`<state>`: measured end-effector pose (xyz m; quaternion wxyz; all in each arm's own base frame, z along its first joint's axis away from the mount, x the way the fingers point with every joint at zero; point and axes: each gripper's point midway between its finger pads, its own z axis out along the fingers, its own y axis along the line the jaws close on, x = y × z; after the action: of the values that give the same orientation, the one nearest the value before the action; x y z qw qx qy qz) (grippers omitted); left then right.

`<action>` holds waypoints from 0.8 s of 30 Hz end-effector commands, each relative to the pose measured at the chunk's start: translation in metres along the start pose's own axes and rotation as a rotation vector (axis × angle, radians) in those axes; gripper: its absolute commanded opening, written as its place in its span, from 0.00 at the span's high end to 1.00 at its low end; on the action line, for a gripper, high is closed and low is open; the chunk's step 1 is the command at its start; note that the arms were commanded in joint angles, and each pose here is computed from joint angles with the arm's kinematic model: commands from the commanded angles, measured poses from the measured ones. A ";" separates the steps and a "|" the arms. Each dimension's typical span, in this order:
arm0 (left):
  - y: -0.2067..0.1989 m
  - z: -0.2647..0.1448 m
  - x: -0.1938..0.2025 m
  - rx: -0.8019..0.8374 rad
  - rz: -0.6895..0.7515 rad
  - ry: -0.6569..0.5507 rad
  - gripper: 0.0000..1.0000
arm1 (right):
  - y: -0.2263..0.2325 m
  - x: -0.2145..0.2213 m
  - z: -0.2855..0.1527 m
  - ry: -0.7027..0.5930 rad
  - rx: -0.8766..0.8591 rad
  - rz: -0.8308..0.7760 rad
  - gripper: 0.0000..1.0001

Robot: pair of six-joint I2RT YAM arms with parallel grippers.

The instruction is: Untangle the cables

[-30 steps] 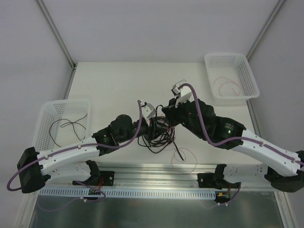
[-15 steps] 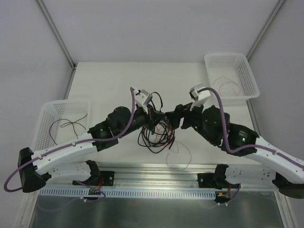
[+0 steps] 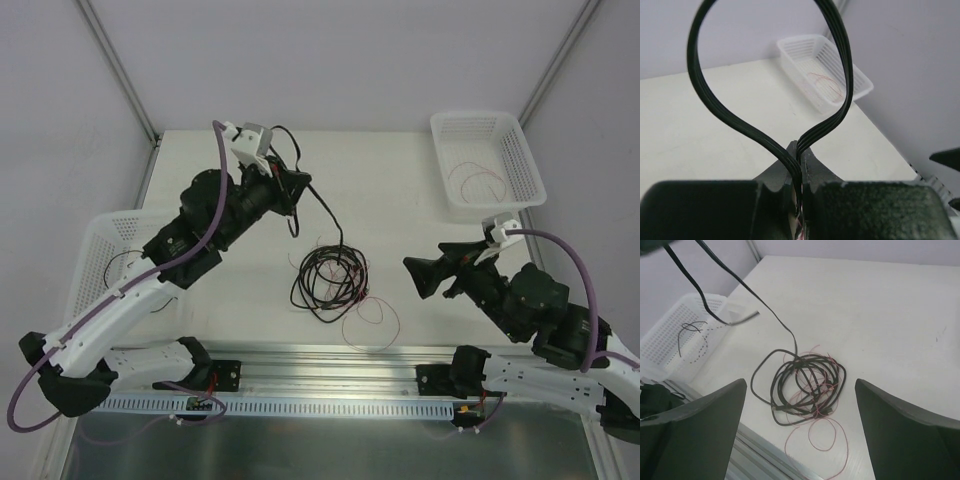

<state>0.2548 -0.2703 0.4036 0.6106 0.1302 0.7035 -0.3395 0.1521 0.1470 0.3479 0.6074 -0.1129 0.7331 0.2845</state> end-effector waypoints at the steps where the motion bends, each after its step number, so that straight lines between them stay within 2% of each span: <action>1: 0.034 -0.017 -0.038 -0.123 -0.021 -0.060 1.00 | -0.020 0.029 -0.003 0.073 0.081 -0.016 0.05; 6: 0.099 -0.049 -0.052 -0.337 -0.027 -0.086 1.00 | -0.032 0.060 -0.009 0.152 0.116 0.005 0.05; 10: 0.154 -0.093 -0.059 -0.570 -0.014 -0.126 1.00 | -0.037 0.080 -0.014 0.182 0.113 0.033 0.05; 14: 0.219 -0.152 -0.060 -0.905 0.016 -0.151 1.00 | -0.043 0.091 -0.019 0.195 0.119 0.050 0.04; 17: 0.259 -0.195 -0.052 -1.100 0.014 -0.148 1.00 | -0.046 0.094 -0.023 0.201 0.118 0.048 0.04; 20: 0.283 -0.223 -0.038 -1.206 -0.029 -0.140 1.00 | -0.048 0.094 -0.024 0.201 0.116 0.040 0.03; 23: 0.315 -0.258 -0.019 -1.390 -0.071 -0.128 1.00 | -0.043 0.098 -0.025 0.223 0.083 0.024 0.03; 24: 0.328 -0.268 -0.001 -1.468 -0.073 -0.087 1.00 | -0.043 0.098 -0.026 0.222 0.079 0.026 0.03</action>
<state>0.2549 0.1170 0.3407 0.6021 -0.3199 0.7190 0.1349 0.1331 0.1143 0.2469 0.5285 -0.1015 0.8077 0.2410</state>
